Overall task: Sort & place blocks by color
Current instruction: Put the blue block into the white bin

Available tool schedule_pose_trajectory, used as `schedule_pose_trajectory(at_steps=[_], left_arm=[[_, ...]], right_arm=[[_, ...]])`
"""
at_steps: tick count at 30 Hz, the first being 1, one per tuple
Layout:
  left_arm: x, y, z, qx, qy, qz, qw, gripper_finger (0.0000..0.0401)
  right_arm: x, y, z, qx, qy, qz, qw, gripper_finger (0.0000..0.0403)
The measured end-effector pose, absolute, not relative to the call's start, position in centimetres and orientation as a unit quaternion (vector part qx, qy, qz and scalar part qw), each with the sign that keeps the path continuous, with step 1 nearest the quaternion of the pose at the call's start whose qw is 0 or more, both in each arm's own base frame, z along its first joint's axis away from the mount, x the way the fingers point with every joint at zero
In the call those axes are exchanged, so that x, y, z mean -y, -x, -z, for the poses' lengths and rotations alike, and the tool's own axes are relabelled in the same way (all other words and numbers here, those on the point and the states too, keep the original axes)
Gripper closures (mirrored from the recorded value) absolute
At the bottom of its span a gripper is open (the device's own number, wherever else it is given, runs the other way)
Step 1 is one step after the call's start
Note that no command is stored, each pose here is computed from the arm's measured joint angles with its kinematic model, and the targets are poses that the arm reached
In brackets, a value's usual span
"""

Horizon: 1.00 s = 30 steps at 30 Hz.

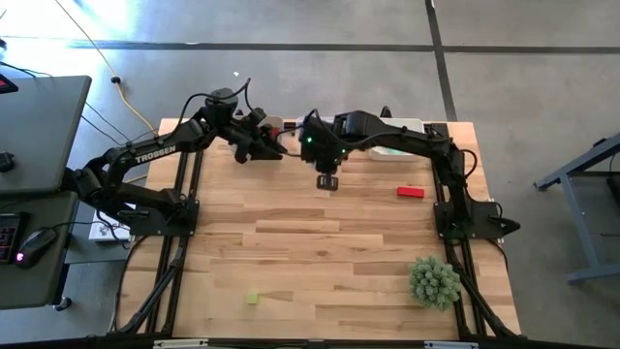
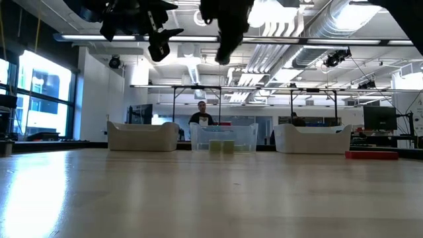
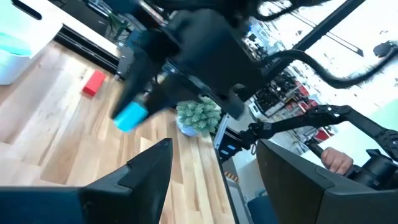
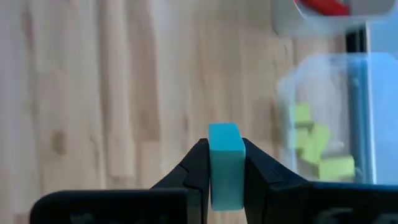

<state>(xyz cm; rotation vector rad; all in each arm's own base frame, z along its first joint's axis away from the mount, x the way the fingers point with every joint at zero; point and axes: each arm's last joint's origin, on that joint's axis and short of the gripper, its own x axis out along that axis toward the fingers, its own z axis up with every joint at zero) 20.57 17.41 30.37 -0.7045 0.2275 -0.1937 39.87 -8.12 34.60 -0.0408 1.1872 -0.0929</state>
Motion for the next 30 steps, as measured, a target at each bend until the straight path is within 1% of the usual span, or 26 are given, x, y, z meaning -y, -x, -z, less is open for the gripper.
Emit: schedule_pose_trajectory(at_steps=[6,9,16,19,25,30], left_arm=[[-17.5,-20.6,-30.3,-0.108,0.342,0.073,0.931,0.0178],[-17.7,-20.6,-30.3,-0.105,0.34,0.049,0.933,0.0178],[-18.1,-20.6,-30.2,-0.096,0.318,-0.017,0.943,0.0178],[-18.2,-20.6,-30.2,-0.093,0.316,-0.035,0.943,0.0178],[-18.4,-20.4,-30.2,-0.091,0.316,-0.045,0.943,0.0178],[-18.5,-20.4,-30.2,-0.088,0.313,-0.067,0.943,0.0178]], right_arm=[[11.3,-38.5,-33.0,-0.605,0.004,0.057,0.794,0.0364],[13.1,-37.4,-32.4,-0.628,-0.013,0.067,0.775,0.0364],[17.0,-33.6,-32.1,-0.65,-0.046,0.096,0.752,0.0364],[18.3,-31.5,-32.2,-0.643,-0.062,0.117,0.754,0.0364],[20.1,-27.9,-32.0,-0.596,-0.082,0.167,0.781,0.0364],[21.1,-25.6,-30.8,-0.582,-0.111,0.207,0.779,0.0364]])
